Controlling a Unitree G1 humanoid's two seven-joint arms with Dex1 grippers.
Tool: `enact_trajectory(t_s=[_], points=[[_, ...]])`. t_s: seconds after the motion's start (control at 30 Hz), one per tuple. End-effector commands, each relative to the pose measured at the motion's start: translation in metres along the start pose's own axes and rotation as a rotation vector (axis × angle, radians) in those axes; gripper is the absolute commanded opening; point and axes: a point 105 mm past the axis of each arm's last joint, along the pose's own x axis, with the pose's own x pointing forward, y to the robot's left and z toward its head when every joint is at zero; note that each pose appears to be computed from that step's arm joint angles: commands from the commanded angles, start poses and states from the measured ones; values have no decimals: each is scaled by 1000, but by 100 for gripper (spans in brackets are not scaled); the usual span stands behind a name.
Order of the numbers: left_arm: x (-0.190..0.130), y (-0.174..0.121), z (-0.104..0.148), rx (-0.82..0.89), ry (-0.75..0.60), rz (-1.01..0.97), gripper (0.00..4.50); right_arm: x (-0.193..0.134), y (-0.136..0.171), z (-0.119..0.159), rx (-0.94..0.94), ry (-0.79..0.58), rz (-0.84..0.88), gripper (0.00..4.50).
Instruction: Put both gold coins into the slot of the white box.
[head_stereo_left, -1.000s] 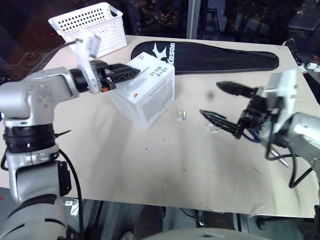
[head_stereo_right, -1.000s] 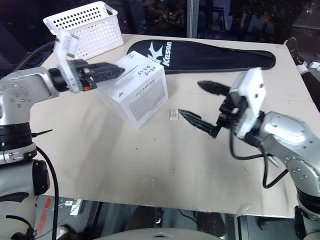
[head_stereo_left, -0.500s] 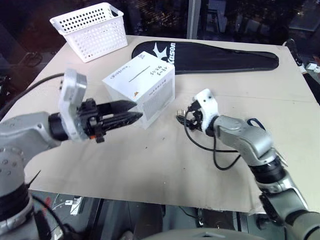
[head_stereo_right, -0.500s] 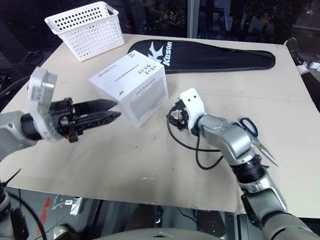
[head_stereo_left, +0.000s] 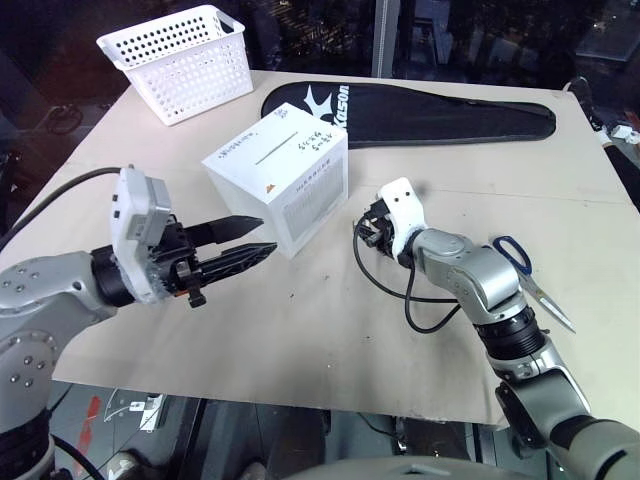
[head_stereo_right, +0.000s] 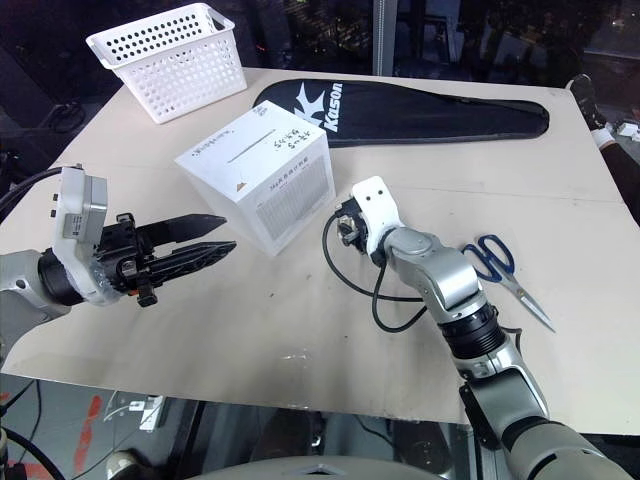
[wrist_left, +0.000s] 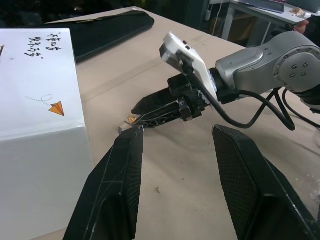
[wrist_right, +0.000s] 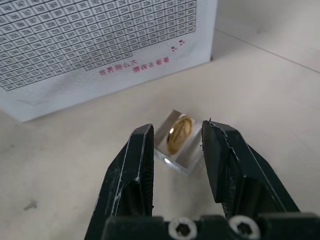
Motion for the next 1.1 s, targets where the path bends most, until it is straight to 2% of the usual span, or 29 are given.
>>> enact_trajectory(t_s=[0.03, 0.57, 0.63, 0.73, 1.1], points=[[-1, -4, 4, 44, 2, -32, 220, -5, -4, 15, -5, -47, -8, 167], [3, -14, -4, 120, 20, 41, 220, -5, 0, 12, 1, -36, 5, 167], [4, -16, -6, 125, 19, 49, 220, -5, 0, 12, 2, -35, 6, 113], [3, -17, -8, 120, 18, 58, 220, -5, 0, 12, 3, -35, 7, 3], [4, -17, -9, 67, -13, 50, 220, -11, 1, 16, 8, -57, 17, 3]])
